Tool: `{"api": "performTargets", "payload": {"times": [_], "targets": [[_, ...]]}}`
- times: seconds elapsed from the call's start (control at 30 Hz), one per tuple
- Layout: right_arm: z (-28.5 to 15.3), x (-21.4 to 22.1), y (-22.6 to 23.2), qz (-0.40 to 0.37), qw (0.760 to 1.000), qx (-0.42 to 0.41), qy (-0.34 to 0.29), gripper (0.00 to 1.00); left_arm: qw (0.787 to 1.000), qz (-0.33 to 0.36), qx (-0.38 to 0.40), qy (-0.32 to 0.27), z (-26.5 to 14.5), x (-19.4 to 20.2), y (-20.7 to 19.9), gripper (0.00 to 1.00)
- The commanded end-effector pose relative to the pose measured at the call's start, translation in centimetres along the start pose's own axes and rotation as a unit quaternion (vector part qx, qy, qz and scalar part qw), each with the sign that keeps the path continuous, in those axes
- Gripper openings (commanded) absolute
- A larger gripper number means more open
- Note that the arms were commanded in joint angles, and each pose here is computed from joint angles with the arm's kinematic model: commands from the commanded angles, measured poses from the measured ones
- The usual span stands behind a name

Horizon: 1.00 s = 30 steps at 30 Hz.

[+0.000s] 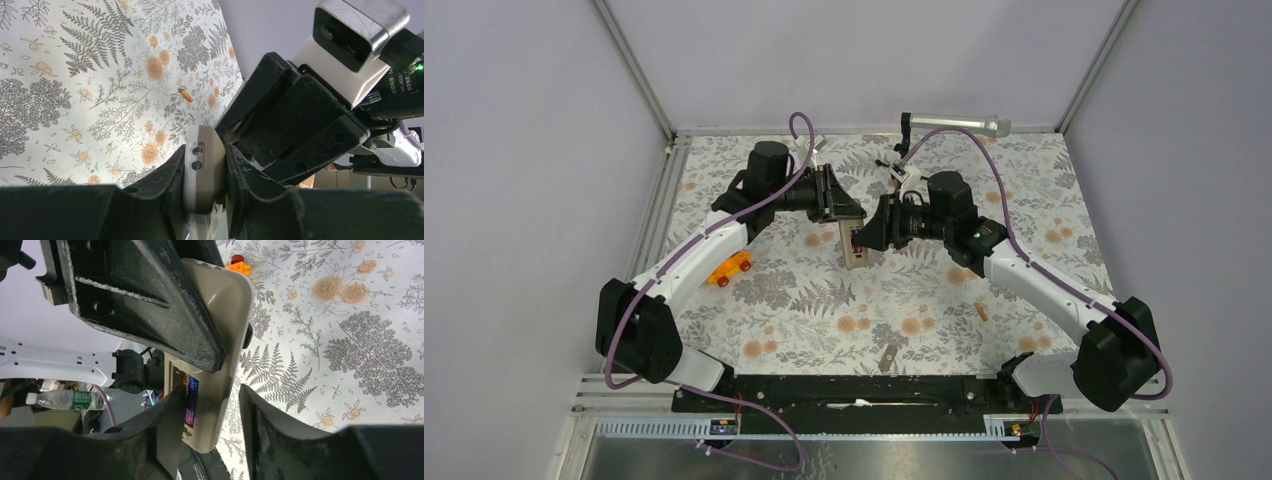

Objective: Load the batteries into the remote control
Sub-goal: Load the battery into the remote control, then pick up the battery from the center of the board.

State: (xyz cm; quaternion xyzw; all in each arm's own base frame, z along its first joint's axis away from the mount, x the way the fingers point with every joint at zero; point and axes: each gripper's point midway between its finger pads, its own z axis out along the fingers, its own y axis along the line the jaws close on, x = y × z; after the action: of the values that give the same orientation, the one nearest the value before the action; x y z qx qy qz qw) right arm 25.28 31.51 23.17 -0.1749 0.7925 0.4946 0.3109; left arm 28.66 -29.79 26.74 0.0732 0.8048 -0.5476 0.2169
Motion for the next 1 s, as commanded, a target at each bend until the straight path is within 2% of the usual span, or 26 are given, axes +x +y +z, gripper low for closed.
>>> {"api": "performTargets", "payload": {"times": [0.0,0.13,0.2,0.27,0.33,0.43,0.5,0.53,0.63,0.67,0.77,0.87,0.97], "targets": [[-0.1,-0.7,-0.7,-0.021,0.999,0.033,0.002,0.57,0.999,0.026,0.03,-0.004,-0.7,-1.1,-2.6,0.0],[-1.3,-2.3,0.9,-0.014,0.999,0.025,-0.024,0.79,0.999,0.027,0.001,-0.018,-0.9,-1.5,-1.3,0.0],[-2.3,-3.0,1.5,-0.014,0.999,0.023,-0.04,0.85,0.999,0.024,-0.011,-0.027,-1.2,-1.8,-0.4,0.0],[-3.6,-3.4,1.2,-0.018,0.997,0.043,-0.056,0.88,0.999,0.02,-0.022,-0.037,-1.5,-2.2,0.7,0.0],[-4.8,-3.0,-0.8,-0.014,0.993,0.102,-0.063,0.89,0.998,0.018,-0.035,-0.046,-2.0,-2.4,1.8,0.0],[-7.6,-1.9,-7.3,0.009,0.959,0.275,-0.066,0.89,0.996,0.016,-0.054,-0.063,-2.8,-2.8,3.2,0.0],[-10.8,0.3,-12.0,0.036,0.911,0.41,-0.04,0.9,0.995,0.017,-0.064,-0.074,-3.4,-3.0,3.7,0.0],[-12.9,1.4,-14.4,0.07,0.878,0.473,-0.026,0.9,0.994,0.016,-0.069,-0.077,-3.7,-2.9,4.1,0.0],[-17.1,6.8,-18.9,0.155,0.802,0.573,0.068,0.89,0.994,0.02,-0.074,-0.083,-4.3,-2.9,4.4,0.0],[-18.0,8.4,-19.7,0.174,0.784,0.589,0.089,0.88,0.993,0.021,-0.075,-0.083,-4.4,-2.8,4.5,0.0],[-19.0,11.1,-21.2,0.214,0.765,0.601,0.09,0.88,0.993,0.024,-0.076,-0.083,-4.7,-2.4,4.5,0.0],[-19.4,12.8,-21.9,0.253,0.76,0.592,0.082,0.9,0.994,0.025,-0.074,-0.081,-5.0,-2.0,4.5,0.0],[-19.2,13.5,-22.3,0.266,0.769,0.576,0.074,0.99,0.994,0.029,-0.065,-0.077,-5.1,-1.7,4.4,0.0]]}}
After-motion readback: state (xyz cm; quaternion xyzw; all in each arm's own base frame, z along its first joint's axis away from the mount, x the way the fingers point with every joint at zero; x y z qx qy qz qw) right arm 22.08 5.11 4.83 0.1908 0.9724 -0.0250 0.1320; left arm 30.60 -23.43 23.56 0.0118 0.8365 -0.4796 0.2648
